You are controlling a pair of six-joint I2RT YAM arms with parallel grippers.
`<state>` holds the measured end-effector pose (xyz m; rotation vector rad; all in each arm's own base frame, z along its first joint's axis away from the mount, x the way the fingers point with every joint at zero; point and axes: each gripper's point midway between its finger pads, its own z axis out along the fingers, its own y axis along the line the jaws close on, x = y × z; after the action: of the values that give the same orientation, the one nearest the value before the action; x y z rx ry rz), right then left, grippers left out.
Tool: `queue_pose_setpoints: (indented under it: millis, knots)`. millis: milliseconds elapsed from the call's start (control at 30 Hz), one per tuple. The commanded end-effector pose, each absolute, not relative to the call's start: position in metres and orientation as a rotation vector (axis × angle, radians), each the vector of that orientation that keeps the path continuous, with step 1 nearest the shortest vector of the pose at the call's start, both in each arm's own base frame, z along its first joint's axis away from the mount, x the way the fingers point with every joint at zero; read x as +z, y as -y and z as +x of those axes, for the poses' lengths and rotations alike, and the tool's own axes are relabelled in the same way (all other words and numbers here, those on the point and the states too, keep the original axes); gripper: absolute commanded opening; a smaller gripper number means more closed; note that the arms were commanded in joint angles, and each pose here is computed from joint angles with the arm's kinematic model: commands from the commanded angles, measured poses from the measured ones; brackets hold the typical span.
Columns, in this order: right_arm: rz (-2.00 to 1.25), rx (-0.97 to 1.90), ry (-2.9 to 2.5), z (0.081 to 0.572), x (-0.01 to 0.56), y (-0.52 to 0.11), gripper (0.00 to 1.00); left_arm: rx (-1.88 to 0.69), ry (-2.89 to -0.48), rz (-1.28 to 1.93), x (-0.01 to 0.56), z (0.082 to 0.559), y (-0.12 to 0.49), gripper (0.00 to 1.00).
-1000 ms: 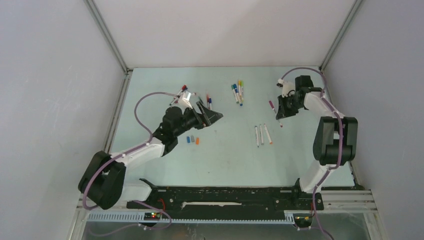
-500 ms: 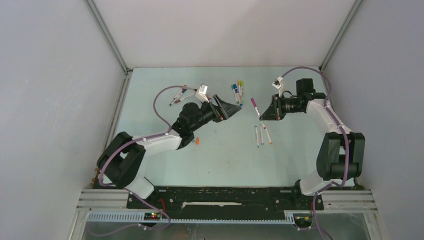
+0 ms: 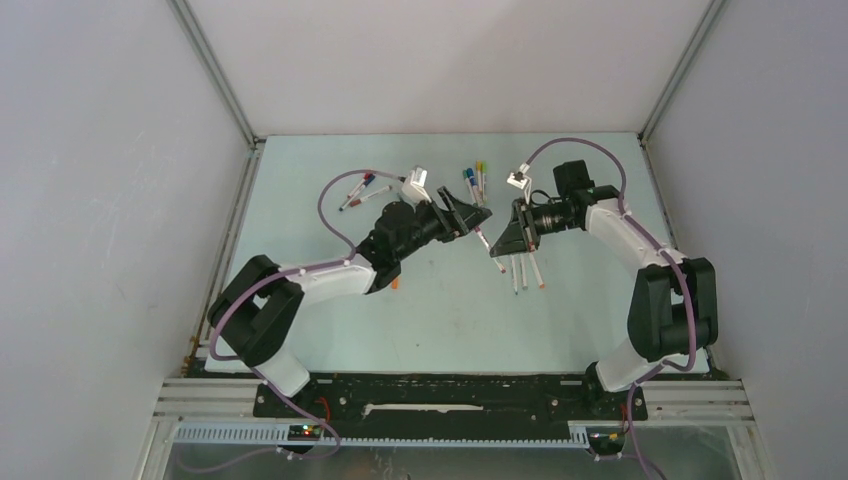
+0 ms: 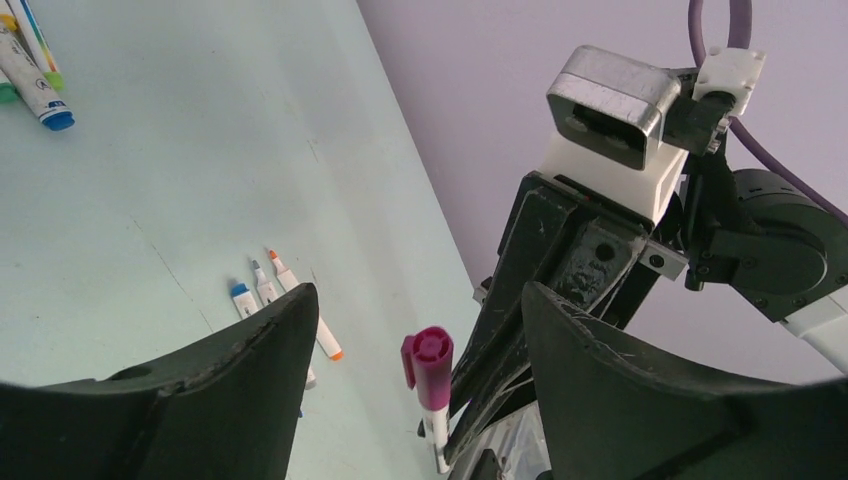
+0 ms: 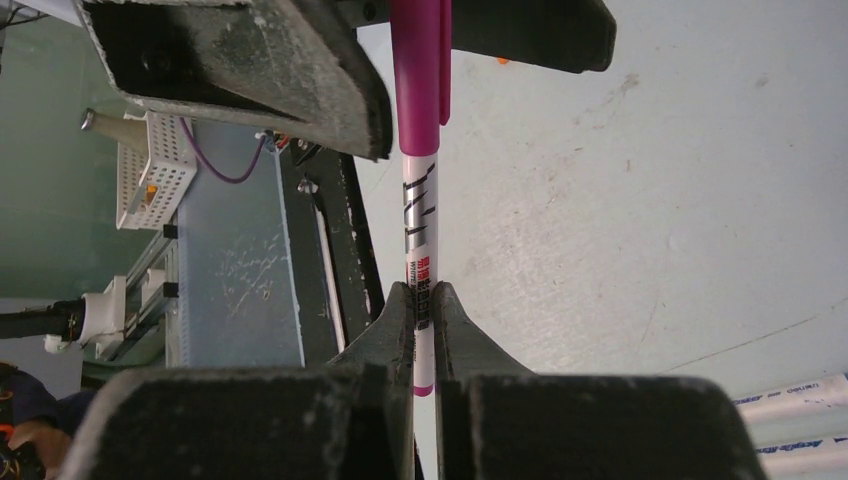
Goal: Open the pen caps
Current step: Pick up the pen from the center of the board, then open the pen cap from the pen.
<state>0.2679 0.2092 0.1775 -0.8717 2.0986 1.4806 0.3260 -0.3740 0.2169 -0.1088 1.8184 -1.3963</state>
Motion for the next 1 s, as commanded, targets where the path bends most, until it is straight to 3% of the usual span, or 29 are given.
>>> queue_pose_setpoints:
  millis: [0, 300, 533, 667, 700, 767, 833, 967]
  knots:
    - [-0.903, 1.496, -2.073, 0.266, 0.178, -0.214, 0.00, -1.394, -1.776, -0.111, 0.238, 0.334, 0.381, 0.74]
    - [-0.897, 1.496, -2.089, 0.267, 0.174, -0.214, 0.00, -1.399, -1.815, -0.100, 0.232, 0.330, 0.387, 0.50]
    - [-0.919, 1.483, -2.106, 0.264, 0.169, -0.217, 0.00, -1.358, -1.815, -0.087, 0.233, 0.329, 0.384, 0.06]
    - [-0.924, 1.479, -2.110, 0.264, 0.167, -0.218, 0.00, -1.339, -1.806, -0.066, 0.237, 0.327, 0.383, 0.00]
    - [-0.924, 1.483, -2.109, 0.264, 0.168, -0.219, 0.06, -1.339, -1.805, -0.063, 0.237, 0.326, 0.383, 0.00]
    - [-0.916, 1.486, -2.110, 0.264, 0.169, -0.219, 0.31, -1.344, -1.801, -0.053, 0.239, 0.323, 0.386, 0.00]
    - [-0.911, 1.494, -2.104, 0.263, 0.172, -0.219, 0.47, -1.356, -1.796, -0.039, 0.241, 0.319, 0.389, 0.00]
    - [-0.900, 1.505, -2.099, 0.264, 0.176, -0.220, 0.56, -1.383, -1.780, -0.008, 0.245, 0.312, 0.400, 0.00]
